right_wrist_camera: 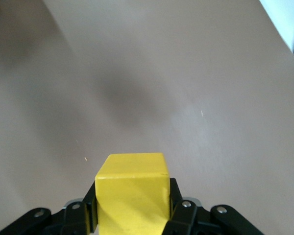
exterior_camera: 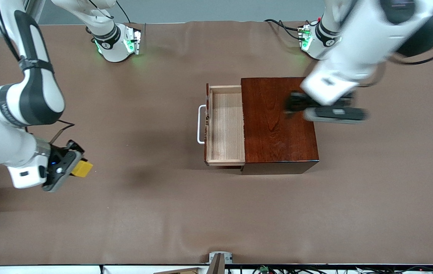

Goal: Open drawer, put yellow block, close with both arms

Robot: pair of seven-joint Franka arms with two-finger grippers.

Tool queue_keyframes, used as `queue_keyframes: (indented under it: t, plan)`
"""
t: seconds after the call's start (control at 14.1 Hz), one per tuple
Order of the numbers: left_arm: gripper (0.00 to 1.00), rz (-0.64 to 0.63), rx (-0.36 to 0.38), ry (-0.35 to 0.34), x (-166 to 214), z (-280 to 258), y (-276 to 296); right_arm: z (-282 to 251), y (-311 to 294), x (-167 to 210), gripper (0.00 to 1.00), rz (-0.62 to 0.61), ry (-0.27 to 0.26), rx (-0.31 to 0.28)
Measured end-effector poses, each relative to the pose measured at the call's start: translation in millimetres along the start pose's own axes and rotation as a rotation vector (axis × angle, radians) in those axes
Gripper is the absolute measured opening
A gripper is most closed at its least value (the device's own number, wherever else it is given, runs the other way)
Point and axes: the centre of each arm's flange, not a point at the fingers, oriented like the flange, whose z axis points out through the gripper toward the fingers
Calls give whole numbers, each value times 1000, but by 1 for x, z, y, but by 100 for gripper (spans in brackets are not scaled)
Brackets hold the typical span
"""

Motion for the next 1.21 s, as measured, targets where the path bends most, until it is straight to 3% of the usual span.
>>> queue_keyframes:
  t: [0.28, 0.57, 0.78, 1.07, 1.21]
  plan:
    - [100, -42, 26, -40, 4, -23, -103, -7, -62, 87, 56, -140, 37, -35]
    - [100, 51, 30, -56, 4, -31, -148, 24, -119, 168, 56, -203, 86, -57]
    - [100, 52, 31, -56, 2, -37, -162, 41, -160, 214, 56, -286, 104, -55]
    - [100, 47, 31, -50, 1, -40, -158, 48, -227, 252, 56, -458, 64, -79]
    - [100, 41, 32, -49, 2, -40, -159, 55, -265, 265, 56, -520, 26, -61]
